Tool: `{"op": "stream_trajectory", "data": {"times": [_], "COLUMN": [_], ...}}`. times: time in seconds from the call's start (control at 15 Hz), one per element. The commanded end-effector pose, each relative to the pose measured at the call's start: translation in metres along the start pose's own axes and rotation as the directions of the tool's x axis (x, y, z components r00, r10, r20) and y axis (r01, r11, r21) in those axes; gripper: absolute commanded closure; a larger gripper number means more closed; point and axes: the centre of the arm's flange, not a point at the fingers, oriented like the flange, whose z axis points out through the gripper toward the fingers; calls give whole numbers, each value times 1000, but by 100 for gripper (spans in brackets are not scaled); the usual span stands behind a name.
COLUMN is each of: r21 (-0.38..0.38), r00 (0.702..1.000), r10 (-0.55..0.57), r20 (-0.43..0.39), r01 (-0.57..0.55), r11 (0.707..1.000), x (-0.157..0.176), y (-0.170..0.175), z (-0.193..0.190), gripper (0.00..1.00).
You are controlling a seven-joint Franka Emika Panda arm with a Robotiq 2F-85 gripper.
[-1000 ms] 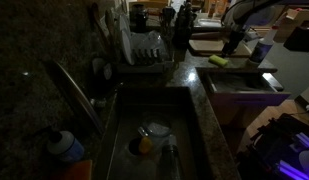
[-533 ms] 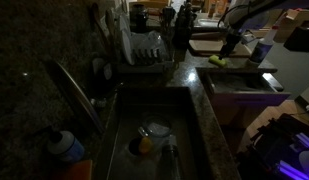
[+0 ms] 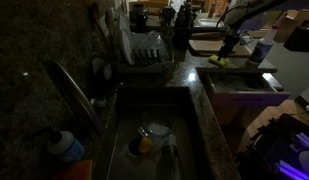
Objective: Put the sponge in the drawer
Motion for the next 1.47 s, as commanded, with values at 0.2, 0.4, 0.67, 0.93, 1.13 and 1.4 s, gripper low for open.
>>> {"op": "stream_trajectory", "data": {"times": [0.2,0.4,0.67,0.93,1.13,1.4], "r21": [25,25,47,48,42,65], "r00": [1000,1000,1000,1000,999,998], "r10": [15,13,14,22,34,51], "r20": [2,2,7,9,9,44], "r01": [-15,-13,-14,-23,-34,-53], "r11": [1000,1000,999,999,999,996], "x": [0,1,1,-4,-6,-17], "y": [1,0,3,6,8,9], "z": [9,10,17,20,18,1], "gripper": [0,0,26,55,72,96]}}
